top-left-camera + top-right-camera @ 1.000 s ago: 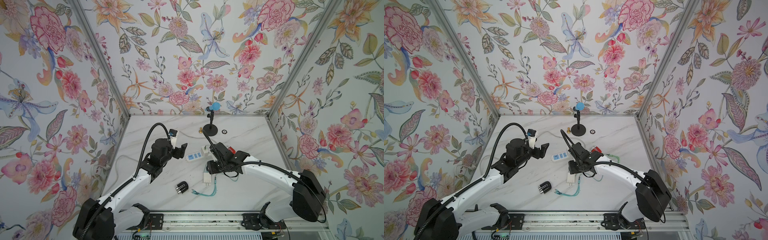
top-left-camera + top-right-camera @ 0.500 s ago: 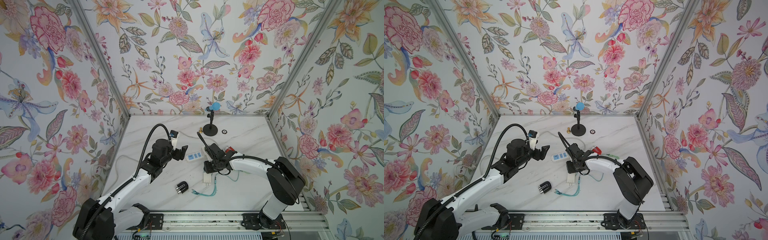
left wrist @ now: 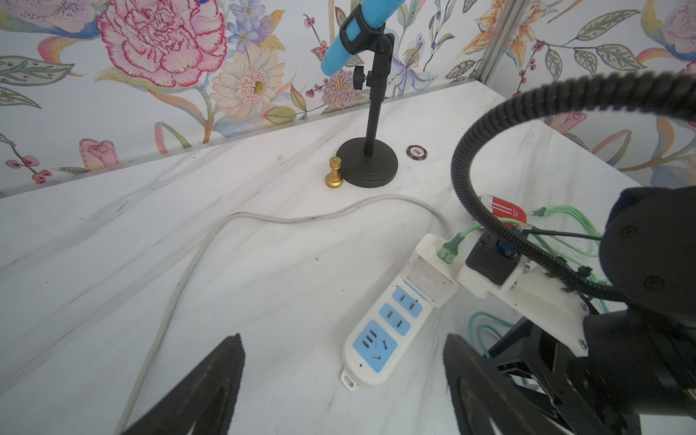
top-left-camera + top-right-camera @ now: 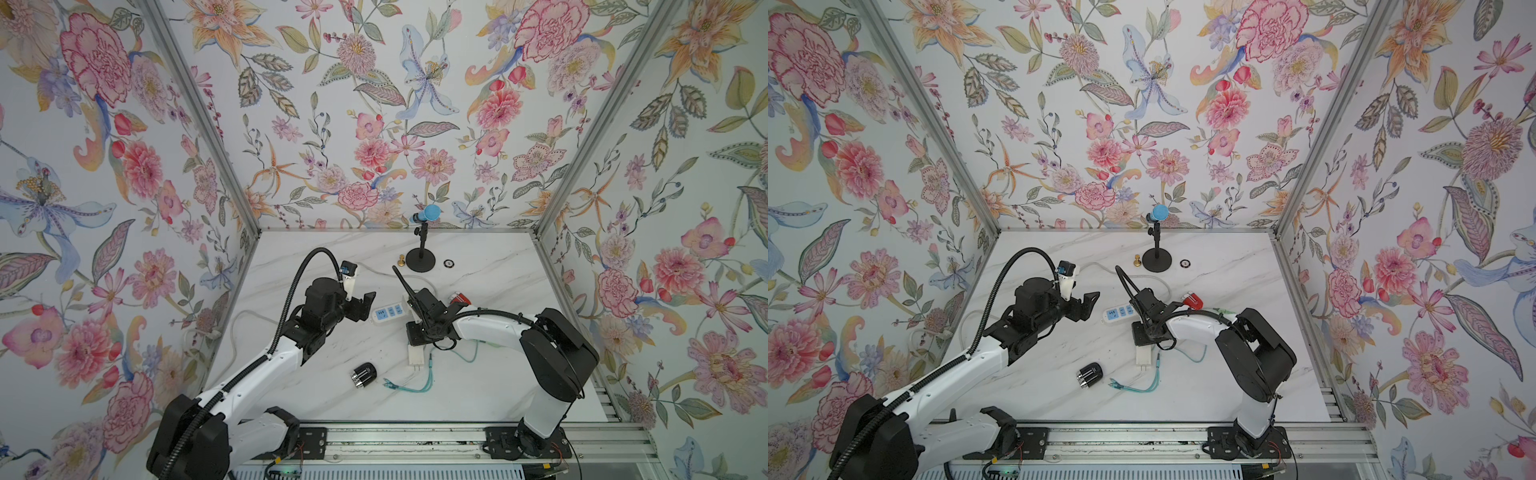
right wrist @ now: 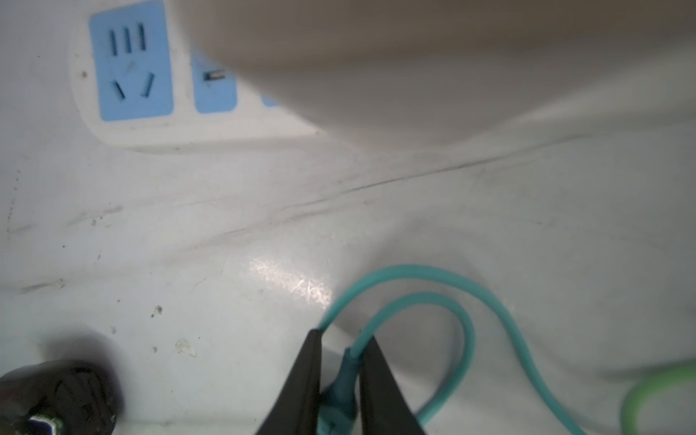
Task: Charge the electric shaver
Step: Pick up the plug from the center of the board.
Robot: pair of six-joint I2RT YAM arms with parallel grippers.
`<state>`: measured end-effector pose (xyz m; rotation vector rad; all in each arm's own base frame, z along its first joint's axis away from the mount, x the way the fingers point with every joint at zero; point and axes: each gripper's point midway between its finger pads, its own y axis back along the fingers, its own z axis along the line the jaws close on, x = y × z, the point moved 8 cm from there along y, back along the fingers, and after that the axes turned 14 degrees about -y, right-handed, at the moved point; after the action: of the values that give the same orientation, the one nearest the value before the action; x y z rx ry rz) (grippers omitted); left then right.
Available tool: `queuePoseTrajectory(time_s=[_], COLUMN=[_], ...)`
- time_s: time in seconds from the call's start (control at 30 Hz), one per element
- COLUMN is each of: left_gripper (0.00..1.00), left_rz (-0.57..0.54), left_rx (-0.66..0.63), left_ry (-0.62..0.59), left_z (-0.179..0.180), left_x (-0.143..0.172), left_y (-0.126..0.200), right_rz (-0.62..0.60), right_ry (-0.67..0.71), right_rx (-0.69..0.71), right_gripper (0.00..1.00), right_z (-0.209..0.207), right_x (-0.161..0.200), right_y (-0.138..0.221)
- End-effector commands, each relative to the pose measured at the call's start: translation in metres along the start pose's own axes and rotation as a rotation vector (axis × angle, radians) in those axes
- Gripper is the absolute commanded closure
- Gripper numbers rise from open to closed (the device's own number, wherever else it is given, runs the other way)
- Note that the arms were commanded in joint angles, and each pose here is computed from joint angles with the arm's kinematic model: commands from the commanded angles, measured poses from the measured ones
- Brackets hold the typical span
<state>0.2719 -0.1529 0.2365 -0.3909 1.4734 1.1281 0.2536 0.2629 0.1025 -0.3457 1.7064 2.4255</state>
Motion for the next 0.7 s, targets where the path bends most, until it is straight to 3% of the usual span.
queuePoseTrajectory(time_s=[0.0,0.27,0.37,0.67], left_gripper=[0.14,0.14,0.14,0.1], left_rz=[0.0,-0.01,-0.026,-0.108], left_rx=[0.017,0.051,0.079,0.331], left_ry=[-0.011,-0.018,-0.024,-0.066], left_z=[-0.003,-0.008,-0.011,-0.052], left_x=[0.0,0.004,0.005,0.005], left_y=[-0.001,0.001,0.005,0.02], right_rz=[-0.015,-0.11,-0.17,-0.378], right_ry=[-0.008,0.033,0.035,-0.014], right_rx=[-0.015,-0.079,-0.113,-0.142], right_gripper=[0.86,1.0,1.0,1.0], right_z=[0.001,0.018,0.024,0.032], right_x=[-0.003,0.001,-0.002,-0.024], right_y=[0.003,0.061,0.088,0.142])
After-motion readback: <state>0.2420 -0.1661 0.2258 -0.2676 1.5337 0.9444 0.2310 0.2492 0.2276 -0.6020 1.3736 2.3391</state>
